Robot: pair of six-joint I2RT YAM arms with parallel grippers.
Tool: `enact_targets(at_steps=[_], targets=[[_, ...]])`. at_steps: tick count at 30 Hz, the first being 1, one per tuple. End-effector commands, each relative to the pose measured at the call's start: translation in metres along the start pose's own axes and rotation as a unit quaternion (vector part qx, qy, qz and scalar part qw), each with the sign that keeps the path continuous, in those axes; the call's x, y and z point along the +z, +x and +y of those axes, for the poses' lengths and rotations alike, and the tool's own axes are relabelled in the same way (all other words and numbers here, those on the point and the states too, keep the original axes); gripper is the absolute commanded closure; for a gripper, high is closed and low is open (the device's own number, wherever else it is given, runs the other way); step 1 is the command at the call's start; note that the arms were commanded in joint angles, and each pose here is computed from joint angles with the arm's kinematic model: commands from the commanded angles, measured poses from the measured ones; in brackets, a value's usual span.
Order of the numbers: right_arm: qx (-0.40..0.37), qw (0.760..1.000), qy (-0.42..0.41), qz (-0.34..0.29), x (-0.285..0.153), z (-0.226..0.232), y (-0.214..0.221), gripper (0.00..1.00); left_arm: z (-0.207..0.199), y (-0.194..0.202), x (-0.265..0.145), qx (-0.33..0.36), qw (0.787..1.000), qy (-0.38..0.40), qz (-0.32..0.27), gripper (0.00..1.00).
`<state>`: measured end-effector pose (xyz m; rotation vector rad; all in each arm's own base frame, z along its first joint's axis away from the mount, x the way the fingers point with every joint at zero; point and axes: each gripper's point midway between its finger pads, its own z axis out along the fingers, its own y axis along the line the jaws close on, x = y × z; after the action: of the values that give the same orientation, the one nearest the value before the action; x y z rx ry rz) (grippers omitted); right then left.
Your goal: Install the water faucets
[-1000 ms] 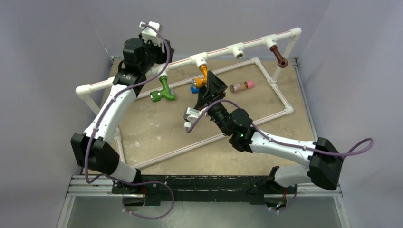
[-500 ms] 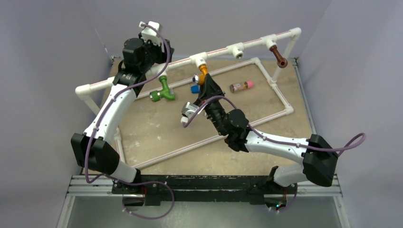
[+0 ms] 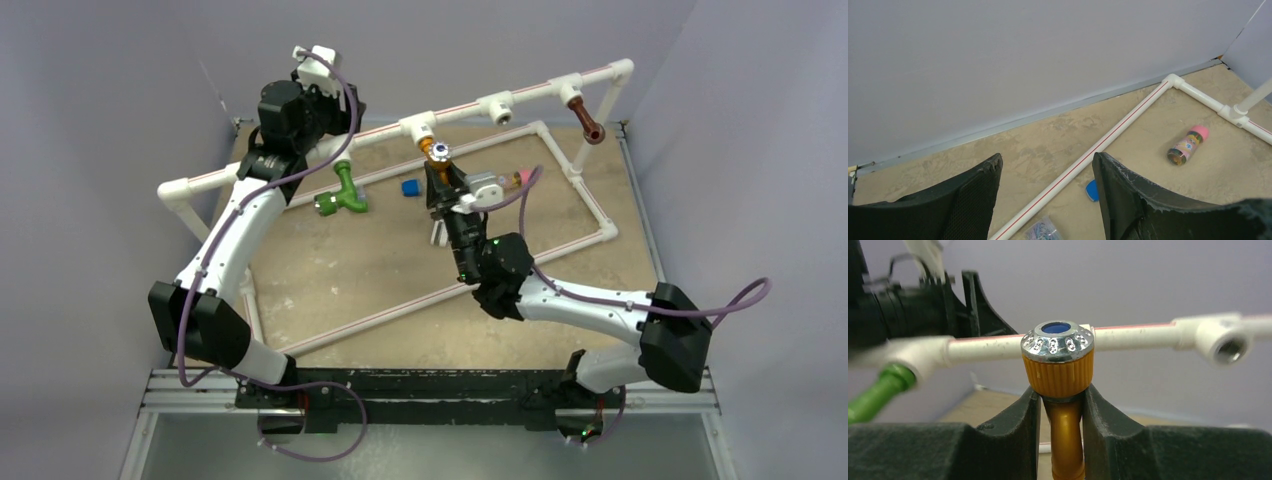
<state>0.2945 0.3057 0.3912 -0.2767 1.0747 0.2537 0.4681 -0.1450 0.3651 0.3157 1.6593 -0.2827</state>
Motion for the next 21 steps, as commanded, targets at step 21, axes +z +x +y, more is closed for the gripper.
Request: enact_targets(at_steps=[21], targets=[[0.824,0.562,0.002,0.070,-0.032,0.067,0.003,0.94,-0.022,0.103,0.006,-0.015,0.988,0.036,0.147,0.34]])
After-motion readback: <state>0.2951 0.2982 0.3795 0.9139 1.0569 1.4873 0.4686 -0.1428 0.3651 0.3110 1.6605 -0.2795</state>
